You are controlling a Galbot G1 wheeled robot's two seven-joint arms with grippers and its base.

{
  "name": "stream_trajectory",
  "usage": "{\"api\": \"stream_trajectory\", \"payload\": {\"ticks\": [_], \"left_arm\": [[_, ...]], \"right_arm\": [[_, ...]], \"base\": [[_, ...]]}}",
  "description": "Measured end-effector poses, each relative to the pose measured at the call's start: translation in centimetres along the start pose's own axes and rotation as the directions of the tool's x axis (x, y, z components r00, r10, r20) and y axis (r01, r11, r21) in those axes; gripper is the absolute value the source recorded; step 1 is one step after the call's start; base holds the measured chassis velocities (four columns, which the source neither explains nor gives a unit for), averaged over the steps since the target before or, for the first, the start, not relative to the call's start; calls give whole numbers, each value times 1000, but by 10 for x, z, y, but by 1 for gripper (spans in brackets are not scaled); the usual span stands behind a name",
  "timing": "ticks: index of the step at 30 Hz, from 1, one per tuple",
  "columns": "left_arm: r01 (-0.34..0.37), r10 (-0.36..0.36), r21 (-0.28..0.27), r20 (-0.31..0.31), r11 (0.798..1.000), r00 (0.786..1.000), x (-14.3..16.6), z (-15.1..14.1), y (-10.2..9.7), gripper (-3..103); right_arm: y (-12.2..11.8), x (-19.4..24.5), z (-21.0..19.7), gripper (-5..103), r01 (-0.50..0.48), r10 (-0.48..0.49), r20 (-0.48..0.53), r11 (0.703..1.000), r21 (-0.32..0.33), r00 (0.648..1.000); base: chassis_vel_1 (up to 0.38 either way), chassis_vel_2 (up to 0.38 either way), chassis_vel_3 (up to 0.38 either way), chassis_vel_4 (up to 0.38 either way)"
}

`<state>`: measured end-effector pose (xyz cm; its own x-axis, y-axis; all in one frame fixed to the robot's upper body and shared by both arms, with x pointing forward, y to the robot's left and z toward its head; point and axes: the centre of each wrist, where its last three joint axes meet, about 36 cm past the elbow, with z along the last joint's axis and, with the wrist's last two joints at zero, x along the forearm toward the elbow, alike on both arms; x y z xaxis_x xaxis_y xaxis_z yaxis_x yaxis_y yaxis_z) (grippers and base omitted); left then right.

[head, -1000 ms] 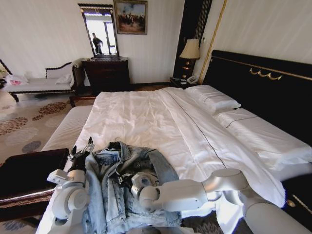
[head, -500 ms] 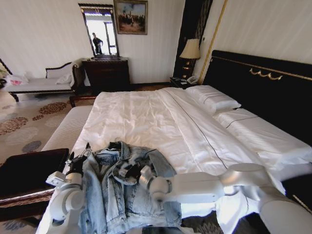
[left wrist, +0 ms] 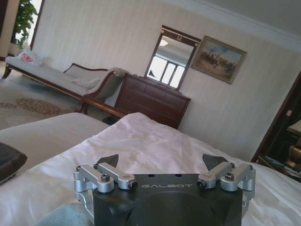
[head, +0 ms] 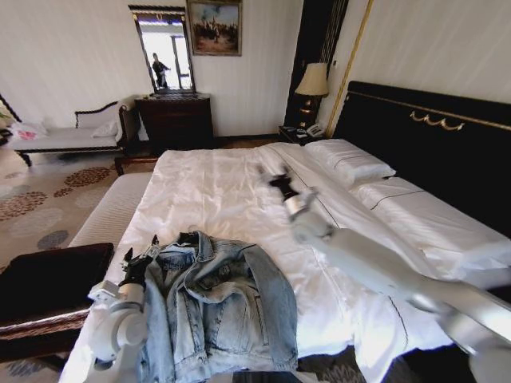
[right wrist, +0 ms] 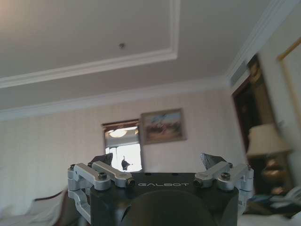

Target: Pick up the clothes from the bed and hang them on the clothes hanger.

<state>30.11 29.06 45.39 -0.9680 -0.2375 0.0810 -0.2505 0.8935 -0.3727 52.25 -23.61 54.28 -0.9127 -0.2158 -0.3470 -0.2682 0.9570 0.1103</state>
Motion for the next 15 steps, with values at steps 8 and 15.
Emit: {"api": "stream_trajectory", "payload": {"ticks": [8, 15], "left_arm": [[-24, 25, -32, 8, 999, 1000, 18, -4, -10, 100], [-25, 26, -69, 4, 997, 1000, 38, -6, -11, 100]], "right_arm": [[-88, 60, -12, 100, -1, -16, 167, 995, 101, 986], [-116, 131, -8, 100, 70, -73, 208, 997, 21, 975]], "base": [[0, 0, 0, 0], [0, 0, 0, 0]]}}
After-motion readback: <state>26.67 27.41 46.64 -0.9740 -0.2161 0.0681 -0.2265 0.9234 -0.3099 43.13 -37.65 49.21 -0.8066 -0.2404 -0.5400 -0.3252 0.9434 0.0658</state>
